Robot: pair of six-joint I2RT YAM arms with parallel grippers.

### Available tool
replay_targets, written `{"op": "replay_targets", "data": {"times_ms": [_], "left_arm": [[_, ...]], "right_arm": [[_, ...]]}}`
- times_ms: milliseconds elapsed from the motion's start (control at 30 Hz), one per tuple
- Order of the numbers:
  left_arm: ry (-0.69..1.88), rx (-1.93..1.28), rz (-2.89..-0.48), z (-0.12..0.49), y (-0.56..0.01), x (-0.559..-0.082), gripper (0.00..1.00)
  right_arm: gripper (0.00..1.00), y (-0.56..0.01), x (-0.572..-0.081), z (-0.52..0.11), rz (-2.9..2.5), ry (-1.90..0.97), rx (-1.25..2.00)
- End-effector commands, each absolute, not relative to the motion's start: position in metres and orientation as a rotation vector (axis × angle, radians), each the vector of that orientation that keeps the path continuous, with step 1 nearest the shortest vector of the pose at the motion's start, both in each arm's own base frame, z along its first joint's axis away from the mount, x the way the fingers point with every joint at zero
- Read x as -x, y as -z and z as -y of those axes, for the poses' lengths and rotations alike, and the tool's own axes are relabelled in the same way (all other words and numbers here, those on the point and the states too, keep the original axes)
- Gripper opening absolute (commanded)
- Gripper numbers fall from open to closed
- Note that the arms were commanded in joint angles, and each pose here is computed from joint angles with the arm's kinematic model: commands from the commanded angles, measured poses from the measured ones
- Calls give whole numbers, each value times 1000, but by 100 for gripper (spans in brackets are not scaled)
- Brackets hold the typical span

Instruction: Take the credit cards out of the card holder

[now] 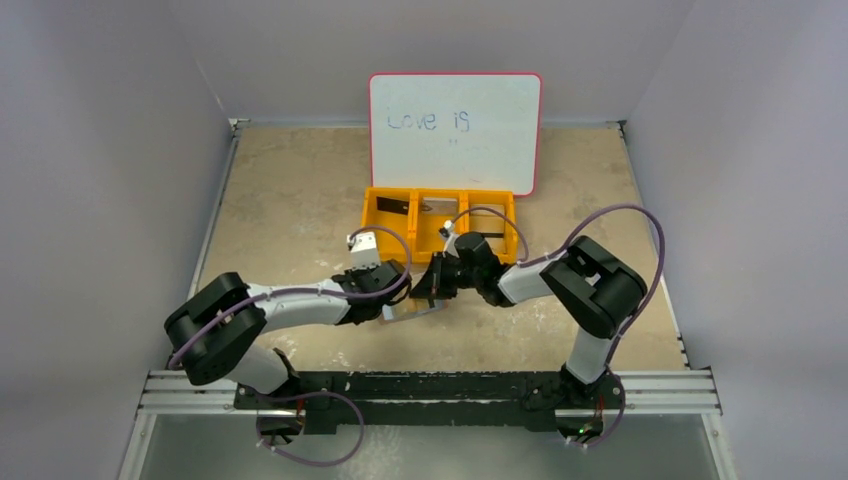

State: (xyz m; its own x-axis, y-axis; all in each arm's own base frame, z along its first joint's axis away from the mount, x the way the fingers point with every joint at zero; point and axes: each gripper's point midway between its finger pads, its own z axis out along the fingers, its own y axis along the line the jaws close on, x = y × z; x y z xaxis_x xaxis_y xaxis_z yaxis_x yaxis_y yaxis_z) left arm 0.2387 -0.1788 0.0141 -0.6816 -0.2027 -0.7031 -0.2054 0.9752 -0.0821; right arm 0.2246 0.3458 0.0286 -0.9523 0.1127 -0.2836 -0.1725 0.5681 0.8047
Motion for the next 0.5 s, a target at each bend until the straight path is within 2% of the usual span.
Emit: {"op": "replay_targets", "data": {"times_ms": [0,467], "left_arm": [[-95,221,-2503,157,27,-202,0],[-52,237,-2467,159,16,-205,0]], "right_arm": [[0,-39,-229,-337,-2458,-1321,-14],[0,-39,-227,-307,-2468,-1237,-43]]}}
